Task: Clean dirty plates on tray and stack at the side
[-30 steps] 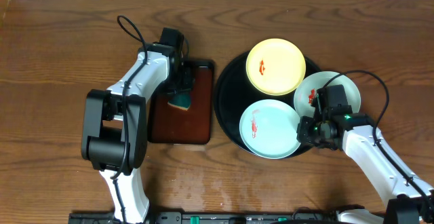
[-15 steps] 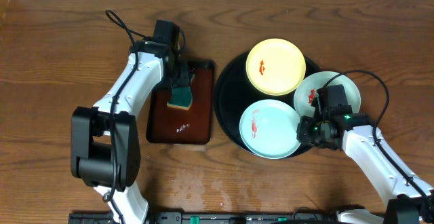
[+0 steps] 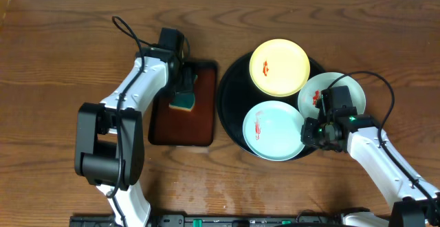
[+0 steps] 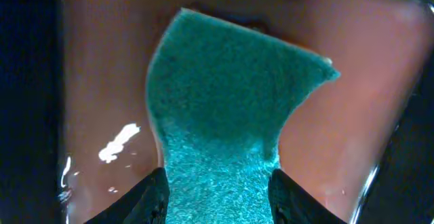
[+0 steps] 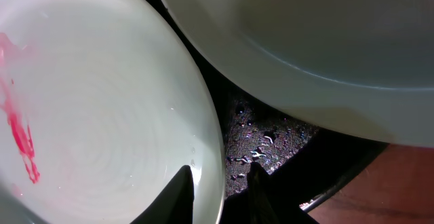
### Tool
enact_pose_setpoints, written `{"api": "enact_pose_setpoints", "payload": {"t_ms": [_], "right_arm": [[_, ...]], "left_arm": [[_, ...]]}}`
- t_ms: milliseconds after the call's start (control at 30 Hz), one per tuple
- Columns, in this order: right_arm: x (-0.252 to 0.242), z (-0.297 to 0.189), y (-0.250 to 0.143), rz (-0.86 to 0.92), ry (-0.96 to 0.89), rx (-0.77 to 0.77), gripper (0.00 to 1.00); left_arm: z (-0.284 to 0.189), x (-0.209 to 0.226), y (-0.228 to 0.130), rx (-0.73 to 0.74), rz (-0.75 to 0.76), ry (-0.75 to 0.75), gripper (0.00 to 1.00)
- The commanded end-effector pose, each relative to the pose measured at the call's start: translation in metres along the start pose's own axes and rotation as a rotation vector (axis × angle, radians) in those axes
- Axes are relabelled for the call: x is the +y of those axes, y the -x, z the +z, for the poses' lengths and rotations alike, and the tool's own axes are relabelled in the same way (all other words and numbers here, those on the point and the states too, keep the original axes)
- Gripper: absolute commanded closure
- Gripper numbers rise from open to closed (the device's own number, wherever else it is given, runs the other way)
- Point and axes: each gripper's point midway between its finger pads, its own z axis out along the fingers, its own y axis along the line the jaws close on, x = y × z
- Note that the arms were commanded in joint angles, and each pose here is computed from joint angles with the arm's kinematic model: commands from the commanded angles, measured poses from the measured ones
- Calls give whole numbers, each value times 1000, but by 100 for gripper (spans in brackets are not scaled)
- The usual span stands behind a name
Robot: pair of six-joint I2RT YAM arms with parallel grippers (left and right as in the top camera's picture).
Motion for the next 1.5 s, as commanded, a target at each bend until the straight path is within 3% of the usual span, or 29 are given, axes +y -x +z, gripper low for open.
{"api": "enact_pose_setpoints", "payload": {"t_ms": [0,400,600,667,767,1033,1267,1467], "right_arm": [[0,2,-3,-5,-6,7,75],[0,2,-3,-6,-5,4,76],[0,2,-3,-6,-5,5,79],[0,2,-3,-6,-5,5,79],[0,2,-3,-18,-5,4,75],[-3,2,-2,-23,-25,1,70],[-6,6,-6,-23,-26,4,75],[-6,10,-7,-12,-21,-5,89]], "left_arm": [[9,1,-4,8,13,18,51],[22,6,-12,5,8,25,54],[22,7,-13,7,9,25,67],[23,7,-13,9,8,26,66],[23,7,-14,9,8,26,56],[25,7,-14,3,8,24,51],[26,7,-14,0,9,23,51],[26,7,-14,0,9,23,51]]}}
